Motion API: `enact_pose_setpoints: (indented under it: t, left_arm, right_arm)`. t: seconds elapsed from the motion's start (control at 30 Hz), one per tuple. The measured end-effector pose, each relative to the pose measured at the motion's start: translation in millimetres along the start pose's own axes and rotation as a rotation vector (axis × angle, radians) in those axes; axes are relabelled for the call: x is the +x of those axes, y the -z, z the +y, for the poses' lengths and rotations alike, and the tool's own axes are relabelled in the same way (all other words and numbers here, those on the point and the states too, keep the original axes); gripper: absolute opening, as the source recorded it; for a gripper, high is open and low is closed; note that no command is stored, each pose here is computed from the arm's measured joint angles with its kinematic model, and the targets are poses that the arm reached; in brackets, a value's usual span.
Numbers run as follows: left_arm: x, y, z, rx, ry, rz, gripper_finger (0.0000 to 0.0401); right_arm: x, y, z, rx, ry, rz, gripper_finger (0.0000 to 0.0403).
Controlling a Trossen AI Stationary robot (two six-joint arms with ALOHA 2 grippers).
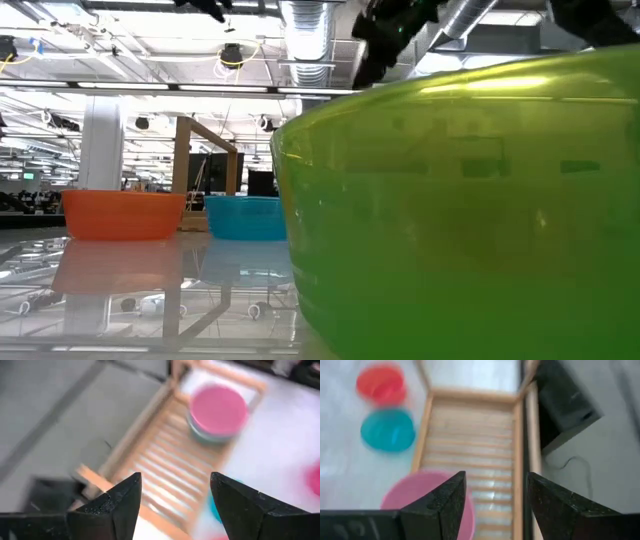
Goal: Place and stack bowls onto a shelf
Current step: Put the light orange bowl on the shelf
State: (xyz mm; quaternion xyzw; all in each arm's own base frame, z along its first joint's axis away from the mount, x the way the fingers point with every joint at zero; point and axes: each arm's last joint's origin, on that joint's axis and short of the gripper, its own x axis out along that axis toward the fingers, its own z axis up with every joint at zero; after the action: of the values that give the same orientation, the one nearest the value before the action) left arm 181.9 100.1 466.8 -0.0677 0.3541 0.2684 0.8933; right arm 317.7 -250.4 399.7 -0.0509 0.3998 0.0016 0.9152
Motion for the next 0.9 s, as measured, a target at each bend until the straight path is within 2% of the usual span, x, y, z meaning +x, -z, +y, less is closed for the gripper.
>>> enact_pose_setpoints:
  t: [0.13,0.23,0.33,0.47,0.53,0.73,0.9]
  left_arm:
    - [-1.0,13.3,-8.0,-0.064,0.099,0.14,0.0222]
    - [2.5,29.2,-18.3,-0.032,0.143,0.207,0.0222]
    - [7.7,52.5,-28.8,-0.019,0.156,0.187,0.0222]
    - [26.3,91.1,-36.1,-0.091,0.118,0.153,0.0222]
    - [37.5,108.9,-38.6,-0.158,0.124,0.148,0.0222]
    - [66.5,159.0,-39.6,-0.332,0.072,0.296,0.0222]
    - [83.5,182.1,-42.8,-0.371,0.091,0.414,0.0222]
  right_arm:
    - [-32.7,-14.7,8.5,0.043,0.08,-0.127,0.0233]
    - [-54.5,-22.7,19.3,0.077,0.102,-0.197,0.0233]
    - [-75.1,-26.7,31.6,0.107,0.106,-0.242,0.0233]
    - [-100.6,-30.1,52.0,0.127,0.088,-0.285,0.0233]
    - [-108.7,-30.7,62.7,0.15,0.069,-0.286,0.0233]
    - [-112.0,-25.1,88.9,0.247,-0.029,-0.176,0.0233]
    - [-97.0,-23.3,95.3,0.359,-0.078,-0.076,0.0233]
